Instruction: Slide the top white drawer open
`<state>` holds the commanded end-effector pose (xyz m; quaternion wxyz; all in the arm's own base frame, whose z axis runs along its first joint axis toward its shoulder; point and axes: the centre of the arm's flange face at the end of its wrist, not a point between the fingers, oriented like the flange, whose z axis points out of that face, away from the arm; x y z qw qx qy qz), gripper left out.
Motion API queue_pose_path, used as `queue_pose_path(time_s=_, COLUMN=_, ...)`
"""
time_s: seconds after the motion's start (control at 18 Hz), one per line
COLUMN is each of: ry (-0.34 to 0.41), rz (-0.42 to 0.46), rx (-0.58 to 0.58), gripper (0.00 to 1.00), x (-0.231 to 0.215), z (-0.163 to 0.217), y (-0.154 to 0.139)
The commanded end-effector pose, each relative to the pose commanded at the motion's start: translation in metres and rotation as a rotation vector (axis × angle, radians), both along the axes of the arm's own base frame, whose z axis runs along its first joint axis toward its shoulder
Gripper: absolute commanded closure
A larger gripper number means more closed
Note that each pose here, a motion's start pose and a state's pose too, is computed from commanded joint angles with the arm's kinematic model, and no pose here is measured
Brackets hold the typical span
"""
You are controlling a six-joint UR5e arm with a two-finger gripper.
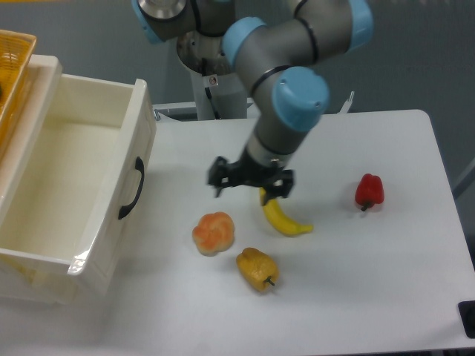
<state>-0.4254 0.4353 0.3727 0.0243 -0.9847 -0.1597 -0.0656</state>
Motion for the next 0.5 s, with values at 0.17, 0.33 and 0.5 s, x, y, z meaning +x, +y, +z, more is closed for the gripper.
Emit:
queue_pose_path(time_s=0.17, ry=0.025, rz=-0.075, rx=-0.020, gripper=0.00, x=-0.025, z=-0.004, y=-0.024)
queue_pose_path(time_s=0.33, ry=0.060, rz=-0.283, rx=-0.011, gripper=0.00, x=-0.055, z=-0.009, y=-0.050)
queue_pose_path(time_s=0.5, ry=0.122, rz=-0.365, rx=0.010, gripper=0.00, x=-0.087, z=-0.020, y=-0.066)
